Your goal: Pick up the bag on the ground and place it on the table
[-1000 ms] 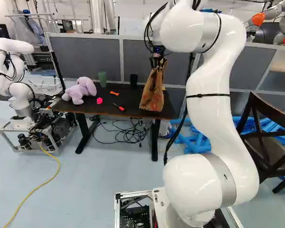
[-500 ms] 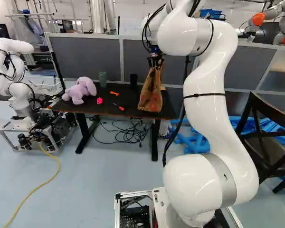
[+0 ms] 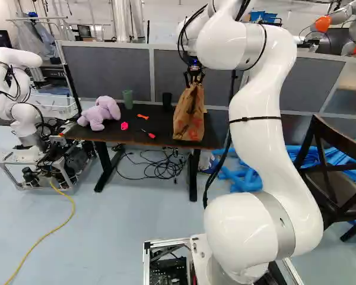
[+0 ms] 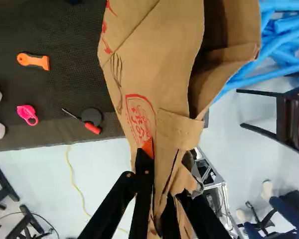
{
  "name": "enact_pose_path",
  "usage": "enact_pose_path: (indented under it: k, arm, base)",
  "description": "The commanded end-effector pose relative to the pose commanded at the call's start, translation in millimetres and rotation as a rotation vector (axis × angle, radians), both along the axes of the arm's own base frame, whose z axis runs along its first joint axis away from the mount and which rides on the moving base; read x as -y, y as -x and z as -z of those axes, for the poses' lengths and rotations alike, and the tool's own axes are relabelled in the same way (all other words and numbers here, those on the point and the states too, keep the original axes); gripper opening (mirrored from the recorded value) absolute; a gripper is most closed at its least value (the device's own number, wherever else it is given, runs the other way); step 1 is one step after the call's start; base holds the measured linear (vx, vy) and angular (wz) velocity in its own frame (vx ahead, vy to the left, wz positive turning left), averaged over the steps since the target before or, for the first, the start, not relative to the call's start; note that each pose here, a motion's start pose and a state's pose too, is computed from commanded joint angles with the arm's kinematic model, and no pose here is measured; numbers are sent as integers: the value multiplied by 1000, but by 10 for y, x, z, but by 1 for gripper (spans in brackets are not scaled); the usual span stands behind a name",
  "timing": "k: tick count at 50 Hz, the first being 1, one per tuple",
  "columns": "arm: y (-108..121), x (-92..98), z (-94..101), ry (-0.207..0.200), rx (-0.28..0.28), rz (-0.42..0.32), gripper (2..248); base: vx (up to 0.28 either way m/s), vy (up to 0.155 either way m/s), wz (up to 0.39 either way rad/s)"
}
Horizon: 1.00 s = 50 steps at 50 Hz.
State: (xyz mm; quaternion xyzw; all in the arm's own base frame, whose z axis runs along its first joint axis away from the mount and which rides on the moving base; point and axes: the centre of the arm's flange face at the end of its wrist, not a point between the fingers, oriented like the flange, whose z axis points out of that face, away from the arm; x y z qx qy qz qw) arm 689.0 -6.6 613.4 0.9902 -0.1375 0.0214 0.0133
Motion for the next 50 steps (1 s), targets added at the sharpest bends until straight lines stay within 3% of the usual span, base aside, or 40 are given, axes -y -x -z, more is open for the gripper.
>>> enact_pose_path:
  k: [50]
  arm:
    - [0,0,0,20,-17,-525,21]
  base:
    - [0,0,0]
